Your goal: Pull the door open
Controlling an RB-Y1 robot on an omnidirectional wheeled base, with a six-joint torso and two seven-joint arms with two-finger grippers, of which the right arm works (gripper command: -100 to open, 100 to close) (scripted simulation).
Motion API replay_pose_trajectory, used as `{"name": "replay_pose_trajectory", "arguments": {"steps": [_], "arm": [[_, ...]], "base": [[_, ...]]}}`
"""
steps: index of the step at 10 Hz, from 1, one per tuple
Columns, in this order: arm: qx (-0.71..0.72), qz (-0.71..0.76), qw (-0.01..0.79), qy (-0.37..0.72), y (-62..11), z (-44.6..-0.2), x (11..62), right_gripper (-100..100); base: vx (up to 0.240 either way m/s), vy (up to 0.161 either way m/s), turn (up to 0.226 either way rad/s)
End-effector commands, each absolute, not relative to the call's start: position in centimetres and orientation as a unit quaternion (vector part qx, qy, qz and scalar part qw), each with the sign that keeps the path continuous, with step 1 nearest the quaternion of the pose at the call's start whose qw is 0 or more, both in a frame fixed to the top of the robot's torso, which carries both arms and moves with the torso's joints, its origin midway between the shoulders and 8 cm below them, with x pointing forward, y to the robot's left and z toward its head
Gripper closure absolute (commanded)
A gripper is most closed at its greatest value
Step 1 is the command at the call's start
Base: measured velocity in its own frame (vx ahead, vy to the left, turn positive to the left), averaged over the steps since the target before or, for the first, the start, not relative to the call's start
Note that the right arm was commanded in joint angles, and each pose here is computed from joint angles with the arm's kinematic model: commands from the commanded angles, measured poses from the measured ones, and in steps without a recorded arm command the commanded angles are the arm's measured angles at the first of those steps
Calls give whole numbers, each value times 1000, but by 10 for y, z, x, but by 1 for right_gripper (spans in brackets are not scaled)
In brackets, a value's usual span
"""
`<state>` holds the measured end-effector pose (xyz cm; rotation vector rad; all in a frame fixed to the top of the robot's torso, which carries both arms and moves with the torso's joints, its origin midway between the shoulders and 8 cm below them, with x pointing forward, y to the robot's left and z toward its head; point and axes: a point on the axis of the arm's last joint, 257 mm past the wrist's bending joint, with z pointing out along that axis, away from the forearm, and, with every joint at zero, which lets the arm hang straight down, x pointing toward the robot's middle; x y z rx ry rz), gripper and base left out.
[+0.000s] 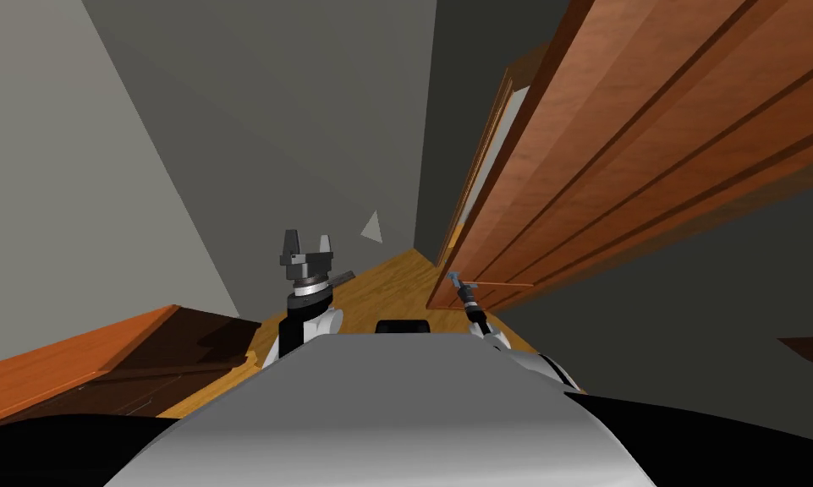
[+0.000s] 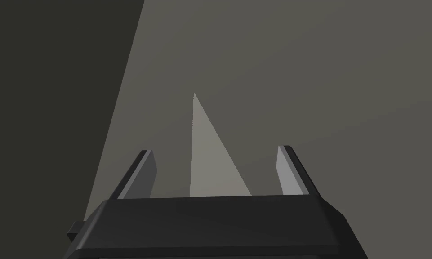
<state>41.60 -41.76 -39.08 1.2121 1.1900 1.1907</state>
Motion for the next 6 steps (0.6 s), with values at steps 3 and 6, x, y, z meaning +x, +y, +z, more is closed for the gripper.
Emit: {"name": "replay_pose_trajectory", "arguments": {"steps": [3, 6], "arm": [[492, 506, 495, 507, -416, -393, 398, 100], [482, 516, 484, 517, -416, -393, 384, 100]], "base": [[-162, -48, 82], [-168, -54, 86]]}}
